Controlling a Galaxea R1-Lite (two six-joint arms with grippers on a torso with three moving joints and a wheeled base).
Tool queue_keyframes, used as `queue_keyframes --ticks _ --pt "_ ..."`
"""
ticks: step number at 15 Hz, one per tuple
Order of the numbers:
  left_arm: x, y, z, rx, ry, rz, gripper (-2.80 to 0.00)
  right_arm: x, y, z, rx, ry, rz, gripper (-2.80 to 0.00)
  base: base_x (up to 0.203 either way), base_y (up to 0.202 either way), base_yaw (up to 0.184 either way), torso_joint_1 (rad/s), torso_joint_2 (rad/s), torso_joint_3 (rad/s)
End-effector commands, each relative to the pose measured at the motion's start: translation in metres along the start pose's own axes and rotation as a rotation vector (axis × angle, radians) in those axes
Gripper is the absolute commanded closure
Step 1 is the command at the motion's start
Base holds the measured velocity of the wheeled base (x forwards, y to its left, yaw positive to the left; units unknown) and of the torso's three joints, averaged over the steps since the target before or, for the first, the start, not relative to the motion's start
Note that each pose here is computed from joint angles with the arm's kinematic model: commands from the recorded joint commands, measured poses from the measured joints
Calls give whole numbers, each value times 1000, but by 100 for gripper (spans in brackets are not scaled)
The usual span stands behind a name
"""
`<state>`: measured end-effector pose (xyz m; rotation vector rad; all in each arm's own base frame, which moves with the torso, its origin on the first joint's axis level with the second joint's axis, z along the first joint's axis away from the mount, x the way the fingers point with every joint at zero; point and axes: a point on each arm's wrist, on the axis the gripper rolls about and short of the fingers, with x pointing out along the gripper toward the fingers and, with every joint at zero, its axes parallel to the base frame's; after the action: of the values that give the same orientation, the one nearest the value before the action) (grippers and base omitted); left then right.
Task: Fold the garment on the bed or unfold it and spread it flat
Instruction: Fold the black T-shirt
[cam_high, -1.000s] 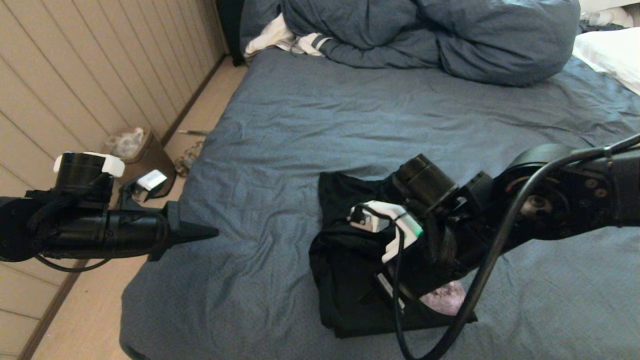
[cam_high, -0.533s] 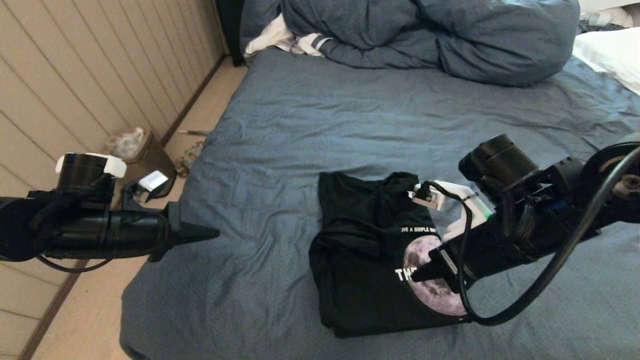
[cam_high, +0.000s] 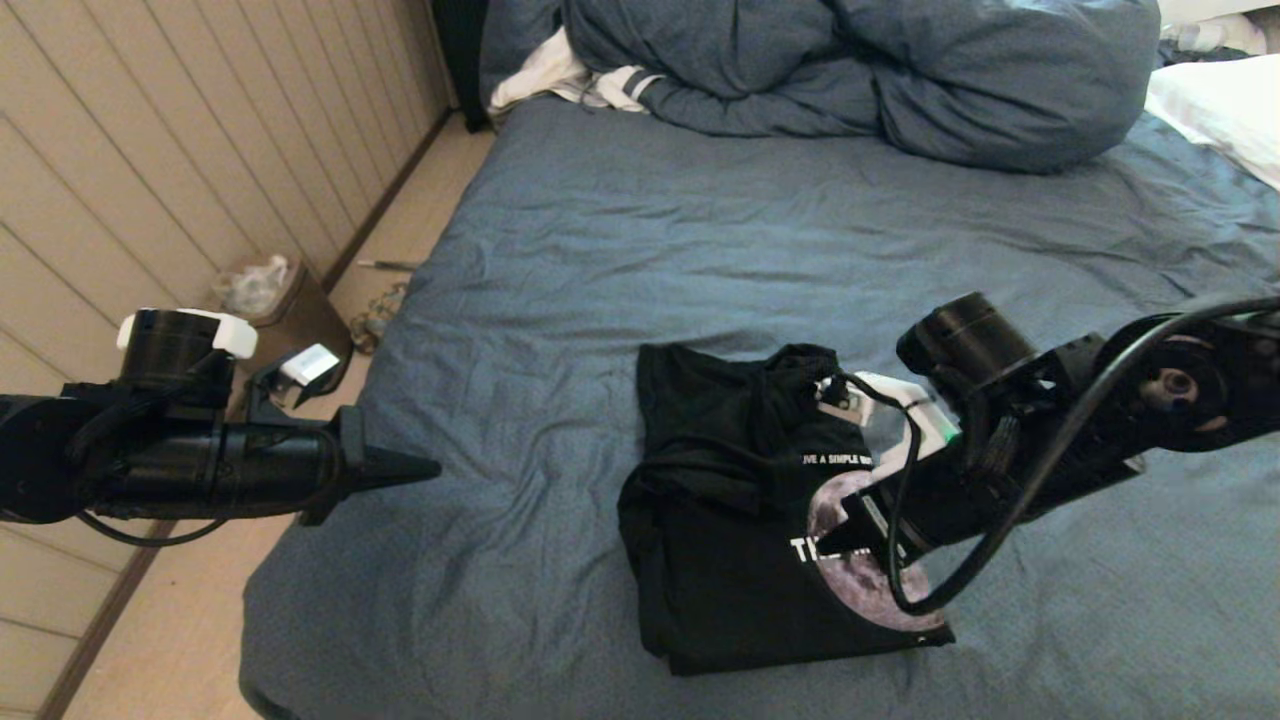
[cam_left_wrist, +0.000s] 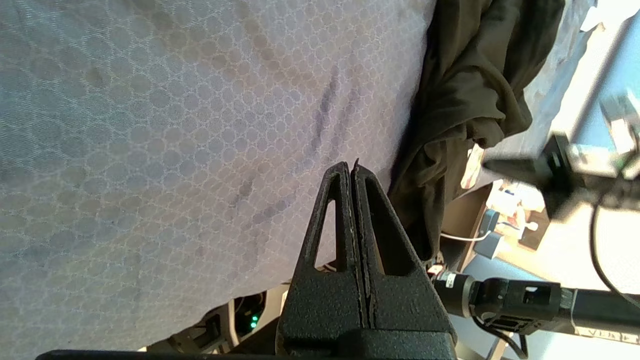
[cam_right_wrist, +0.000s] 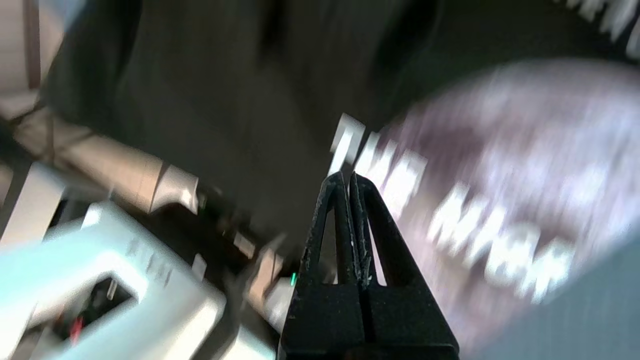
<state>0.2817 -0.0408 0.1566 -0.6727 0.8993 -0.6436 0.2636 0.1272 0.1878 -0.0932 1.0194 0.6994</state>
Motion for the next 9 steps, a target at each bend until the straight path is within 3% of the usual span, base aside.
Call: queue_keyframes --ticks 1,9 --pt "0 0 0 -4 3 -4 0 28 -10 9 11 26 2 0 0 0 0 0 0 0" --pt "4 4 0 -14 13 1 0 50 -10 92 -15 -171 10 0 0 0 0 0 0 0"
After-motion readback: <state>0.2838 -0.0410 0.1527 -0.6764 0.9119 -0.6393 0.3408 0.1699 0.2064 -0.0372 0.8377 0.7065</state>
